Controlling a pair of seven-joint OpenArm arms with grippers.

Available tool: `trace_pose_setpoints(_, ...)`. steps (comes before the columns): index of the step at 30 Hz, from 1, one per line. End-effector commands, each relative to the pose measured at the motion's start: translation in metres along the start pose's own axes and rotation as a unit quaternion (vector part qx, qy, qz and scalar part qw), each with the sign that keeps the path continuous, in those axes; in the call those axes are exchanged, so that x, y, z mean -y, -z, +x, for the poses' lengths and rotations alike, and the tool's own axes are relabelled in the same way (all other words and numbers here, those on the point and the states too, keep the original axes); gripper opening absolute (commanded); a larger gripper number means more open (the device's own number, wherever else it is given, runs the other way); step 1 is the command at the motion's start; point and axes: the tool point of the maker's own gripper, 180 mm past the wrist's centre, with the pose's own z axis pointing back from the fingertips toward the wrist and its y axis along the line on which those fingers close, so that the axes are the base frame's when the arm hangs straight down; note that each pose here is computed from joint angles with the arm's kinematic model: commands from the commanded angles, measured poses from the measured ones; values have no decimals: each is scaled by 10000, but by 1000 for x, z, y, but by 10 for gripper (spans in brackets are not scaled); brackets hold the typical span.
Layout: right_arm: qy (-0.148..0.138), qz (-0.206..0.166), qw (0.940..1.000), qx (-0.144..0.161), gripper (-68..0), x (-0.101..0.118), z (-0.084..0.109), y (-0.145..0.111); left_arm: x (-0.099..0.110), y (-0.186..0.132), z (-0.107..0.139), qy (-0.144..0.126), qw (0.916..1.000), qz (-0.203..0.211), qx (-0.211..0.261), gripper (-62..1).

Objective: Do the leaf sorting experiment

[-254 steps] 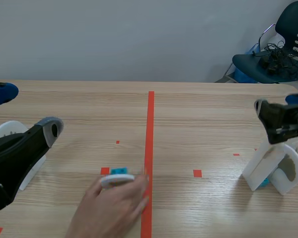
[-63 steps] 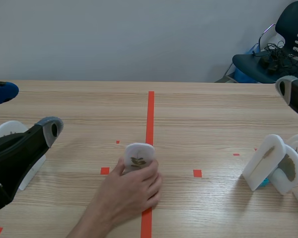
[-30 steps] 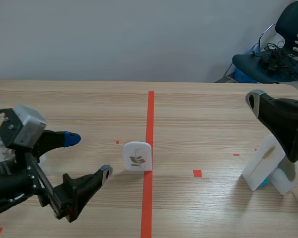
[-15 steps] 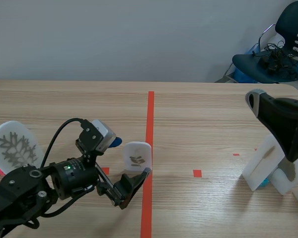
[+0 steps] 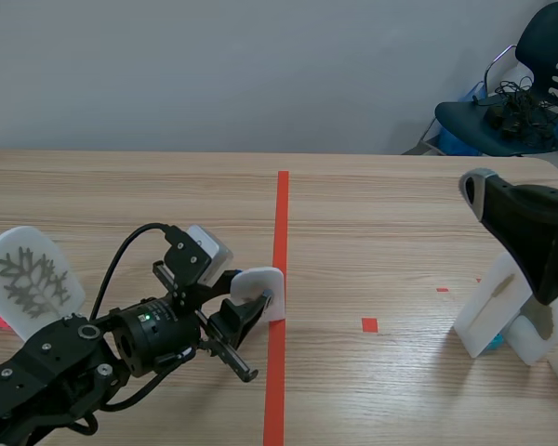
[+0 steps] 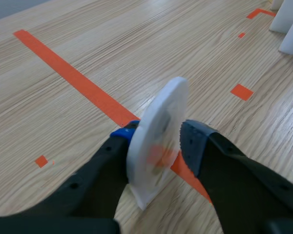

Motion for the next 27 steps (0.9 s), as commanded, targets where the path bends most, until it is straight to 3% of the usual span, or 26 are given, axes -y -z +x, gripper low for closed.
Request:
trace_pose_setpoints(1, 6, -9, 9999, 150, 4, 2, 6, 1, -2, 1, 15, 28, 9997, 24, 247, -488)
trace_pose_setpoints(4, 7, -9, 9999, 133, 4, 2, 6, 1, -1, 1, 16, 5, 9997, 4, 261, -538)
trace_pose_setpoints(7, 7, -8, 9999, 110, 4, 2, 5, 1, 4, -6, 20, -20, 9995, -77, 311, -539)
trace_pose_setpoints(13, 7, -8, 10000, 89, 4, 2, 4, 1, -6, -44, 50, -397, 9963, 292, 701, -539)
trace_pose_setpoints(16, 7, -8, 10000, 78, 4, 2, 4, 1, -18, -69, 56, -696, 9921, 655, 811, -539)
trace_pose_setpoints(21, 7, -8, 10000, 76, 4, 2, 4, 1, -54, -109, 42, -1318, 9751, 1544, 893, -539)
trace_pose_setpoints(27, 7, -8, 10000, 76, 4, 2, 4, 1, -87, -139, 20, -1266, 9614, 2357, 636, -539)
